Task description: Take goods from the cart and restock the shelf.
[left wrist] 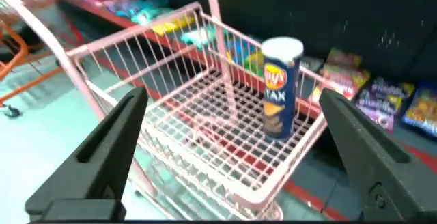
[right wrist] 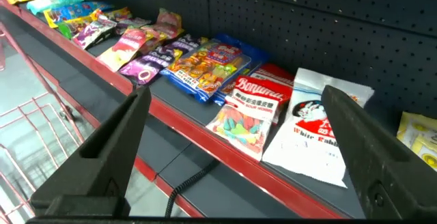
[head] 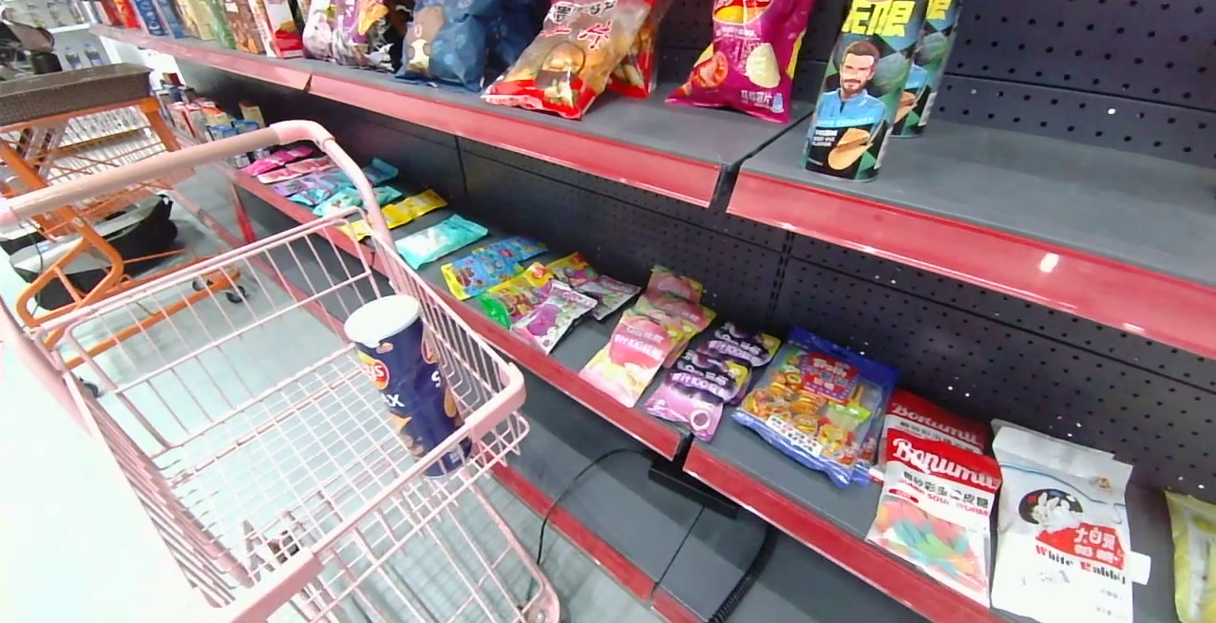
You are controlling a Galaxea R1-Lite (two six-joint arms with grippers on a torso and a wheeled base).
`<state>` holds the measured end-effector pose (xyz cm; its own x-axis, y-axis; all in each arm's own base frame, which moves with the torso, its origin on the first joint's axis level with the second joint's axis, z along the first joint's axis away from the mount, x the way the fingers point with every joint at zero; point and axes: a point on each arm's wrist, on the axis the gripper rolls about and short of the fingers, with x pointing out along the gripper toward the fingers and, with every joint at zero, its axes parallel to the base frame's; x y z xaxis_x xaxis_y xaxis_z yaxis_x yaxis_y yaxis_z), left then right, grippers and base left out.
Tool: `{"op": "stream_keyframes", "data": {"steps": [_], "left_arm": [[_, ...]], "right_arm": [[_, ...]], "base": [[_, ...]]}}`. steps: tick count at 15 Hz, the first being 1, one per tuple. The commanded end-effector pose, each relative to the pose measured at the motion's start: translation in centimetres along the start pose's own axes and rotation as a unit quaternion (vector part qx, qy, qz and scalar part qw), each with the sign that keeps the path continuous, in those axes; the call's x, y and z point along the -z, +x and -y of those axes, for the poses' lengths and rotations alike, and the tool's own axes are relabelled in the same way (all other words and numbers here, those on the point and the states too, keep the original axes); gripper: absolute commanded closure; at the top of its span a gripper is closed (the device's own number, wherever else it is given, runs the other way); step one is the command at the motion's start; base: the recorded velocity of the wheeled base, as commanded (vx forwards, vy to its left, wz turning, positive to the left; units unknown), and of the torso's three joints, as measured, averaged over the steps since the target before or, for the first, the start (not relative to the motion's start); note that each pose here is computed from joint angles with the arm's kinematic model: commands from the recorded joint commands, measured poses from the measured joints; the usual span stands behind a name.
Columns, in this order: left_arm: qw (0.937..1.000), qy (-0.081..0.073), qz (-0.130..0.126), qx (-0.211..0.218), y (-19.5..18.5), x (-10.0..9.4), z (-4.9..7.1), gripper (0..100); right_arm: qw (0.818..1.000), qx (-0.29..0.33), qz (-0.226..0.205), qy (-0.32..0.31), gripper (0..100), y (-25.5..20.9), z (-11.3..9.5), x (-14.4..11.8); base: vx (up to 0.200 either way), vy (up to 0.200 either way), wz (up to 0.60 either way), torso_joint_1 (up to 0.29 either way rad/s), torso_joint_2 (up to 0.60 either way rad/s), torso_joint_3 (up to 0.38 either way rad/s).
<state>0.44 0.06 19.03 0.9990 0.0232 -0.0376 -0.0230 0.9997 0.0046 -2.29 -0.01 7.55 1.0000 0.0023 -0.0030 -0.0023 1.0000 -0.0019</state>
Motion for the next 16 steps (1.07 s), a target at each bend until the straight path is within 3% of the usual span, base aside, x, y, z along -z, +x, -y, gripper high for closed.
{"op": "stream_keyframes", "data": {"steps": [1, 3, 4, 7, 10, 12, 16], "left_arm": [[0.9991, 0.001, -0.042, 0.001, 1.1, 0.9, 0.0, 0], [0.9934, -0.006, -0.114, -0.001, 4.8, 0.8, 0.1, 0], [0.9905, -0.014, -0.136, -0.003, 7.2, 0.8, 0.2, 0], [0.9863, -0.024, -0.16, -0.03, 14.3, 1.1, -0.8, 0], [0.9797, -0.034, -0.197, -0.008, 18.5, 3.3, -1.7, 0], [0.9771, -0.009, -0.212, 0.019, 20.1, 4.5, -1.6, 0], [0.972, 0.016, -0.211, 0.102, 22.1, 5.6, -0.3, 0]], "right_arm": [[1.0, 0.0, 0.0, 0.0, 0, 0.0, 0.0, 0.0], [1.0, 0.0, 0.0, 0.0, 0, 0.0, 0.0, 0.0], [1.0, 0.0, 0.0, 0.0, 0, 0.0, 0.0, 0.0], [1.0, 0.0, 0.0, 0.001, 0, 0.0, 0.0, 0.0], [1.0, 0.0, 0.0, -0.001, 0, 0.0, 0.0, 0.0], [1.0, 0.0, -0.001, -0.001, 0, 0.0, 0.0, 0.0], [1.0, 0.0, 0.0, -0.001, 0, 0.0, 0.0, 0.0]], "base": [[0.0, 0.0, 0.0, 0.0, 0.0, 0.0], [0.0, 0.0, 0.0, 0.0, 0.0, 0.0], [0.0, 0.0, 0.0, 0.0, 0.0, 0.0], [0.0, 0.0, 0.0, 0.0, 0.0, 0.0], [0.0, 0.0, 0.0, 0.0, 0.0, 0.0], [0.0, 0.0, 0.0, 0.0, 0.0, 0.0], [0.0, 0.0, 0.0, 0.0, 0.0, 0.0]]}}
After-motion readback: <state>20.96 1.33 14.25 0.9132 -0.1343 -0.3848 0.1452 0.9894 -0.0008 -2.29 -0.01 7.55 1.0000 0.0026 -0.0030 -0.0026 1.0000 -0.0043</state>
